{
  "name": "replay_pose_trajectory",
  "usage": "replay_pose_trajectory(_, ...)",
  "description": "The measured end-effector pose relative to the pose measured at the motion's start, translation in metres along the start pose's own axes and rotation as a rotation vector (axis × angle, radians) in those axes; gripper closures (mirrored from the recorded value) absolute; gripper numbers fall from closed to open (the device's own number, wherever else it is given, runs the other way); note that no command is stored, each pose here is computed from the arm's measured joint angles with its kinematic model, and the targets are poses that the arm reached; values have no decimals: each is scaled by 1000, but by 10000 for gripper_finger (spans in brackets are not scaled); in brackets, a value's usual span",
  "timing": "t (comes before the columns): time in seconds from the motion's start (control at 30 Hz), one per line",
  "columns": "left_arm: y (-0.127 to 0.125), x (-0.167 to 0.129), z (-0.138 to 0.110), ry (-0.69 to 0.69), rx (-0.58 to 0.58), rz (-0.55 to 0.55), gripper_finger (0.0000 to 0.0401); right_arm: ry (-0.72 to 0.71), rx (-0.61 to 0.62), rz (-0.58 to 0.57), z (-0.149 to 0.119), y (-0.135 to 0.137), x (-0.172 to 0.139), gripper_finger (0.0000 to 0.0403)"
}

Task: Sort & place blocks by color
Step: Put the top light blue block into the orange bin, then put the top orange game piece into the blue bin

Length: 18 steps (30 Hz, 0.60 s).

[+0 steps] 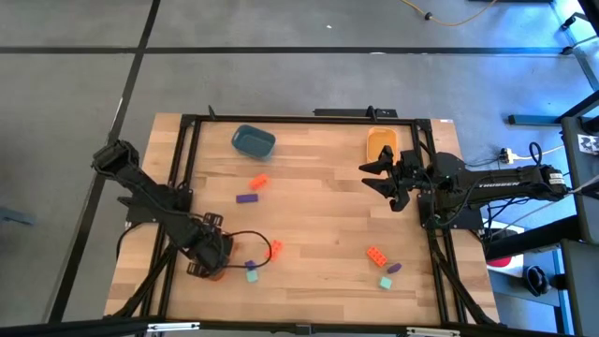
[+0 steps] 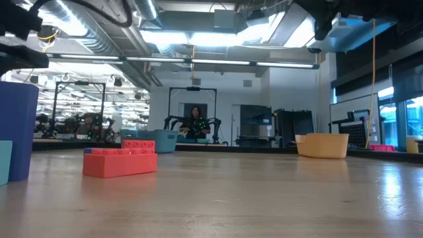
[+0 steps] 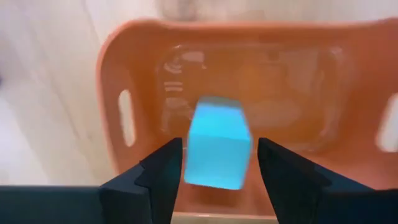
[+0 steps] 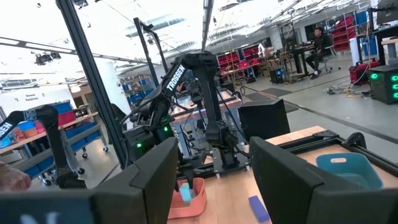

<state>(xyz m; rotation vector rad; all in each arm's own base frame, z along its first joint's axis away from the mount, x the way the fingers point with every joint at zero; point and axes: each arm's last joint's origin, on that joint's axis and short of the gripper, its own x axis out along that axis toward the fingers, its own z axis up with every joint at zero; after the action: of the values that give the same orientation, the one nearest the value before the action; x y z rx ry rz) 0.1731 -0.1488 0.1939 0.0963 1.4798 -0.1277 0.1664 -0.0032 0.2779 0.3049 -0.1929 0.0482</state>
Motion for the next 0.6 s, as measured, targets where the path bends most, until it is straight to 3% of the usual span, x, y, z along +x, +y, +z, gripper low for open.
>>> replay_pose_trajectory(0.13, 3, -25, 1, -54, -10, -24, 197, 0, 0, 0, 0, 0, 0, 200)
replay_pose_trajectory(0.3, 16, -78, 2, -196, -61, -65, 196, 0, 0, 0, 0, 0, 0, 200)
replay_pose_trajectory(0.4, 33, -115, 5, -393, -142, -44, 196, -1, 0, 1, 0, 0, 0, 200)
replay_pose_trajectory(0.6, 82, -169, 9, -908, -281, 108, 196, -13, 44, 5, 1, 0, 0, 200)
